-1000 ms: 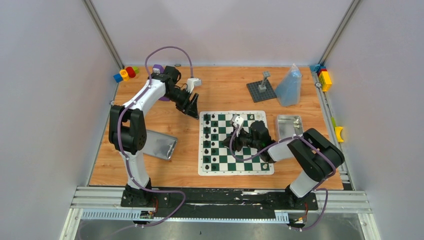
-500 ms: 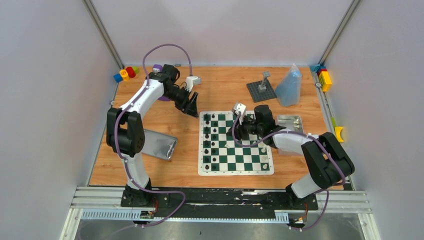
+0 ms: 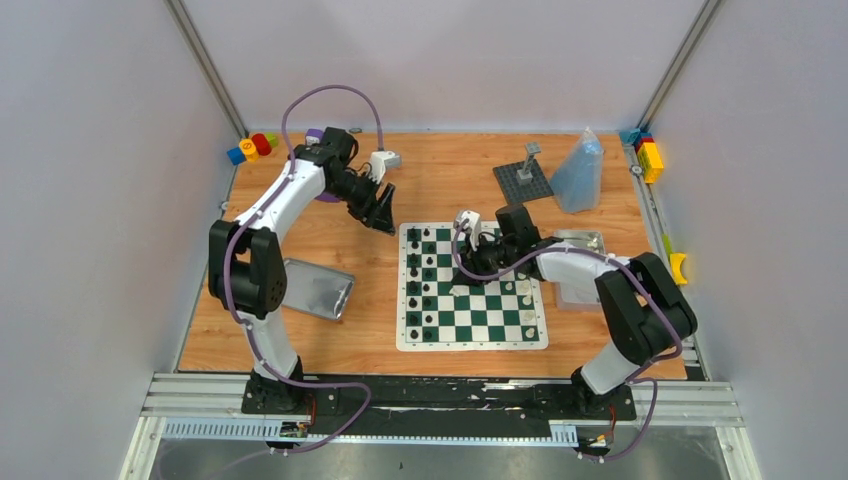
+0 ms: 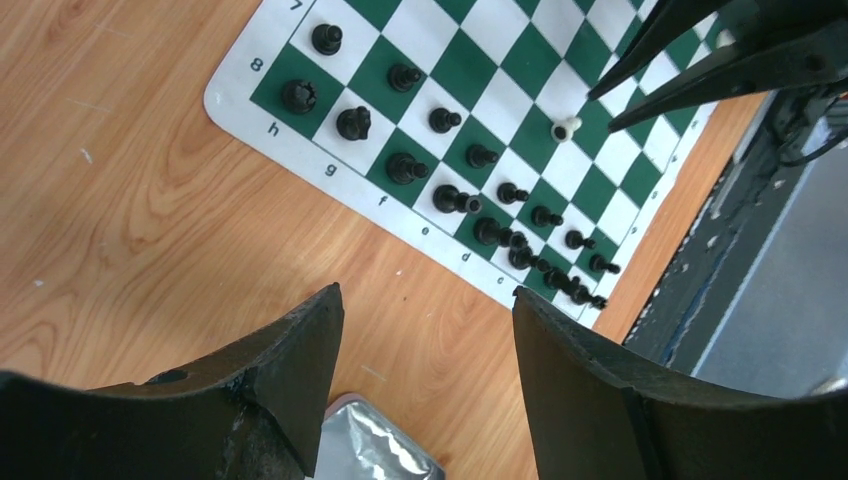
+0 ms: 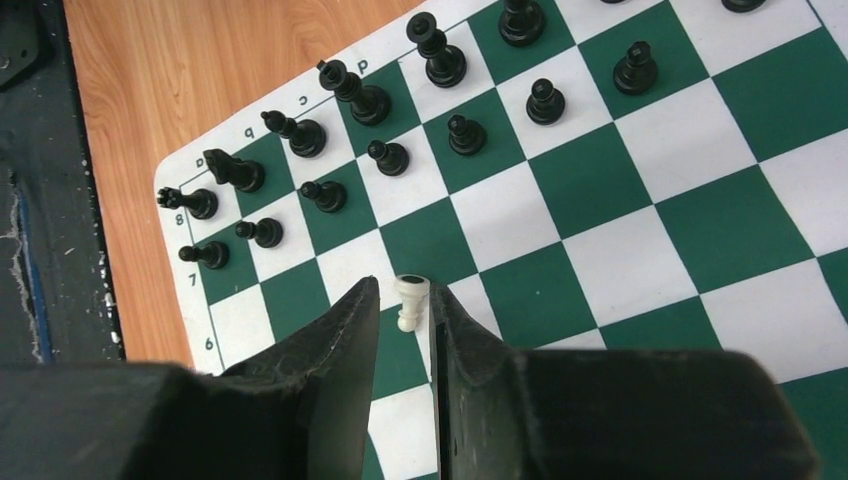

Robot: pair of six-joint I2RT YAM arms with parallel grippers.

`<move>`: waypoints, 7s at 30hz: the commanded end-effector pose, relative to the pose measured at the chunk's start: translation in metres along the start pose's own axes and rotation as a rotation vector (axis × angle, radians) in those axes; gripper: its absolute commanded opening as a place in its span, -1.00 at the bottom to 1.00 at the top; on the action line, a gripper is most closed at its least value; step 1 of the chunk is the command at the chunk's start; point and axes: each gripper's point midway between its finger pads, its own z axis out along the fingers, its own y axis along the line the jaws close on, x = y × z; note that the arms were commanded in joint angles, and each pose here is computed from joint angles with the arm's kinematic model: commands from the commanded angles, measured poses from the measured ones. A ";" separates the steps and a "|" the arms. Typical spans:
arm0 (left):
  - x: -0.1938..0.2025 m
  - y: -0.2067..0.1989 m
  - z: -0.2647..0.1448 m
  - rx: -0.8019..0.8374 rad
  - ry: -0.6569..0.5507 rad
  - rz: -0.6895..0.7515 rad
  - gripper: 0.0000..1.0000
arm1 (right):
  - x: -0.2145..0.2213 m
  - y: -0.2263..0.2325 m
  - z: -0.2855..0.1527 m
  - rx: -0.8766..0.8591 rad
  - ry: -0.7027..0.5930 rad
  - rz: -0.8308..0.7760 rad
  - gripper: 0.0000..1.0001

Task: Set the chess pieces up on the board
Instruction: Adjust the chess piece on the chessboard, then pick up the chess piece from the chessboard, then place the chess piece on the chessboard.

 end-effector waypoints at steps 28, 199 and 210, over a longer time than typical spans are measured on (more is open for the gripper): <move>0.012 -0.087 0.158 0.033 0.213 1.275 0.34 | -0.095 -0.046 -0.184 0.309 -0.332 0.181 -0.51; -0.046 -0.094 0.003 -0.017 -0.215 0.430 0.59 | 0.095 -0.014 -0.099 0.305 0.594 0.068 -1.00; -0.045 -0.094 0.003 -0.012 -0.214 0.429 0.59 | 0.097 -0.017 -0.099 0.331 0.615 0.063 -1.00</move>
